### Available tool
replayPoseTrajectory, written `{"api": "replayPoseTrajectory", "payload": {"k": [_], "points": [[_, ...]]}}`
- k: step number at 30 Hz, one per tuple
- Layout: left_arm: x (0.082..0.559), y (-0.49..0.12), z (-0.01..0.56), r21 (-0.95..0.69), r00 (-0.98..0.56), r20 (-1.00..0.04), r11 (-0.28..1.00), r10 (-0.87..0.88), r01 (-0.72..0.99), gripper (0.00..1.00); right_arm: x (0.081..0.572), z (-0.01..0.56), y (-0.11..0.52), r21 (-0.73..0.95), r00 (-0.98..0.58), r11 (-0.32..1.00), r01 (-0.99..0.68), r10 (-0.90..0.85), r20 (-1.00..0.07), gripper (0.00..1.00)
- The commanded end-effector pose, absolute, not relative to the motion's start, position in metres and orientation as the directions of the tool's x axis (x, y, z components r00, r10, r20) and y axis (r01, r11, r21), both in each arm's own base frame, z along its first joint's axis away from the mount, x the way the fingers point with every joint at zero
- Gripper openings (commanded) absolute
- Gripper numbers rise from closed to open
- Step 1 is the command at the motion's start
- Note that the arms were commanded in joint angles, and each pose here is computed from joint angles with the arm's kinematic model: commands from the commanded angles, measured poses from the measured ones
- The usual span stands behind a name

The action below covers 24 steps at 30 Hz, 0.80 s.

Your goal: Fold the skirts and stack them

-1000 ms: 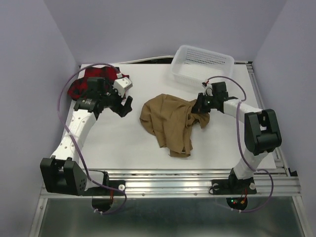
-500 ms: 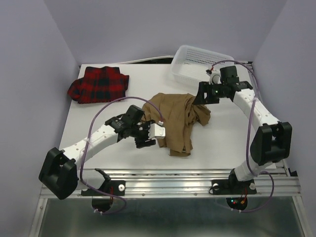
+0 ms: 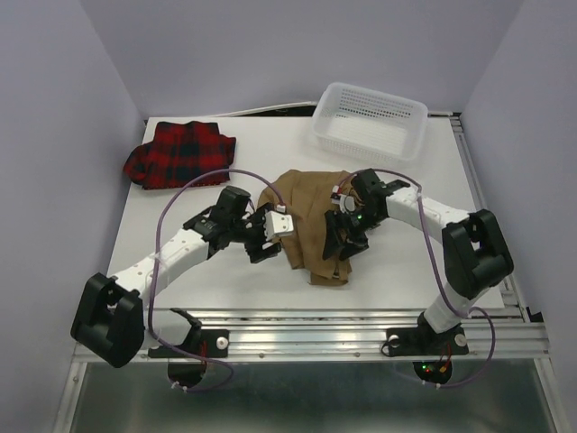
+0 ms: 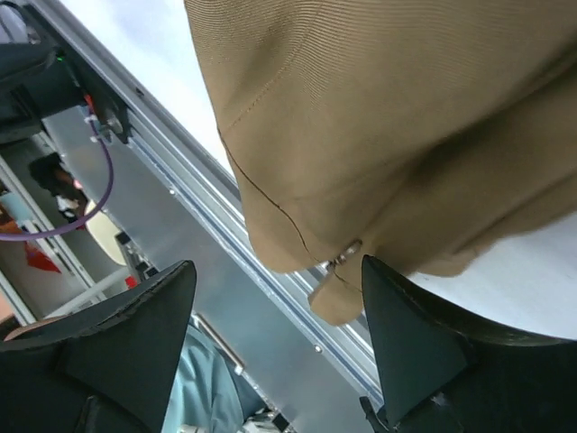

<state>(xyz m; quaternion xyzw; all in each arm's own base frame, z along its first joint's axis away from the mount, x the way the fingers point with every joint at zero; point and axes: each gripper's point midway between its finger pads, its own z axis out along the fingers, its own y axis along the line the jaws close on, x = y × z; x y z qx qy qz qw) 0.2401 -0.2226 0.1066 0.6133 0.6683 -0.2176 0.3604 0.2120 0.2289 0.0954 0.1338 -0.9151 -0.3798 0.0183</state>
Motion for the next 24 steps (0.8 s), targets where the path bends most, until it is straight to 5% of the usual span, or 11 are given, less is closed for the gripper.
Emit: {"api": "replayPoseTrajectory", "payload": {"k": [1,6,8,15,24], "points": [[0.234,-0.225,0.120,0.197,0.059,-0.782,0.156,0.620,0.968,0.83,0.223,0.074,0.230,0.627,-0.970,0.745,-0.227,-0.233,-0.075,0.82],[0.230,-0.226,0.116,0.231,0.097,-0.769,0.133,0.631,0.964,0.85,0.219,0.058,0.230,0.577,-0.965,0.786,-0.223,-0.261,-0.018,0.82],[0.227,-0.229,0.112,0.248,0.118,-0.756,0.114,0.644,0.962,0.84,0.215,0.057,0.233,0.585,-0.962,0.779,-0.225,-0.272,-0.007,0.74],[0.214,-0.250,0.101,0.278,0.206,-0.738,0.011,0.643,0.960,0.83,0.230,0.074,0.247,0.610,-0.948,0.736,-0.294,-0.308,-0.085,0.01],[0.214,-0.268,0.088,0.358,0.356,-0.691,-0.130,0.629,0.925,0.84,0.316,0.188,0.228,0.682,-0.909,0.618,-0.392,-0.148,-0.389,0.01]]}}
